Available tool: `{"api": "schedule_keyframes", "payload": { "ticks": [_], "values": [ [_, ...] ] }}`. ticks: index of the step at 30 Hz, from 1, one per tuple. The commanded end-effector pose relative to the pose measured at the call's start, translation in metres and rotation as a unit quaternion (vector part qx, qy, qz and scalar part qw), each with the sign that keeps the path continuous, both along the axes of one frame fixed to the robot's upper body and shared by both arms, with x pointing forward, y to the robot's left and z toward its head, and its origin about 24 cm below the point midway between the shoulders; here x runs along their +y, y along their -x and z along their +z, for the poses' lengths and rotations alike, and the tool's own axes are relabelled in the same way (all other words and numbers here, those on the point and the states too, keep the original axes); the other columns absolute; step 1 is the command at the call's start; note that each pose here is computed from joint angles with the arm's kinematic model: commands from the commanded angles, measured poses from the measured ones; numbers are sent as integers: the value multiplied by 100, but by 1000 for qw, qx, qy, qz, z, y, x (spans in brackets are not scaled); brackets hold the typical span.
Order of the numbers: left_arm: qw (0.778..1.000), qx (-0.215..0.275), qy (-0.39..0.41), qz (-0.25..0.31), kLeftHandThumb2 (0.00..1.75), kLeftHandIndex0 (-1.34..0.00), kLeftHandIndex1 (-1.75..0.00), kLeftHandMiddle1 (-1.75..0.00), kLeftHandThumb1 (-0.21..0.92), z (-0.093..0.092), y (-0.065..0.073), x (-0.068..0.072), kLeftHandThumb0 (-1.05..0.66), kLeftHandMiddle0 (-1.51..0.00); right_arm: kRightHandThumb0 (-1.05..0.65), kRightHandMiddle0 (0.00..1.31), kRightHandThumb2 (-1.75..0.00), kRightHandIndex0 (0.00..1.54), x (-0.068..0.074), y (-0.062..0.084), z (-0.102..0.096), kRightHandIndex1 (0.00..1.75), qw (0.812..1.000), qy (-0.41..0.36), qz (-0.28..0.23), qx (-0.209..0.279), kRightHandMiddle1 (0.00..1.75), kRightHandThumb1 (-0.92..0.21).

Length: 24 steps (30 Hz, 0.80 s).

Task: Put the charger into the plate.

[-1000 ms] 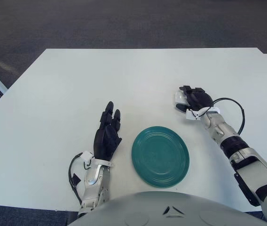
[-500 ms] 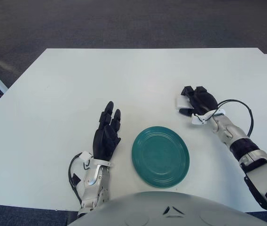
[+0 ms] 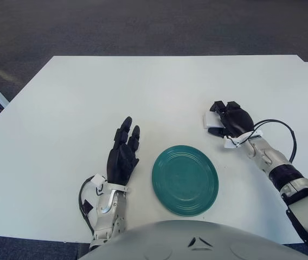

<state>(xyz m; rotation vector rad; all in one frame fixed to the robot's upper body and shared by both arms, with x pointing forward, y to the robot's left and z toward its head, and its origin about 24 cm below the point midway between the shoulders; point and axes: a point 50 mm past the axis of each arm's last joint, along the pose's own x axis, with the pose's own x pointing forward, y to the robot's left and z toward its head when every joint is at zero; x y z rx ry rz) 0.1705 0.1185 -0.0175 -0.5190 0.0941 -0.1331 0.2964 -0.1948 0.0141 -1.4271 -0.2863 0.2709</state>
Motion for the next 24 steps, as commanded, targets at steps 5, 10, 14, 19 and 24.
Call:
{"api": "schedule_keyframes", "payload": {
  "ticks": [5,10,14,19,24],
  "values": [
    [998,57,2,14,89,0,-48,-1,92,-19,12,4,-100,-23,-50,82,-75,98,-5,-2,33,175,1000,-4,13,-15,175,-92],
    [998,55,2,20,89,0,-56,-2,92,-18,13,5,-100,-26,-49,83,-73,101,2,-5,61,175,998,-43,13,-44,175,-92],
    [998,55,4,22,90,0,-60,-3,92,-18,13,4,-100,-29,-49,85,-72,104,19,0,97,175,992,-85,32,-84,175,-92],
    [998,60,5,19,91,0,-60,-3,92,-19,12,3,-101,-30,-50,86,-72,105,39,15,117,175,987,-115,54,-100,175,-92],
    [998,60,4,11,93,0,-51,-1,92,-20,11,2,-101,-26,-50,86,-72,106,54,32,122,175,983,-137,73,-100,175,-92]
  ]
}}
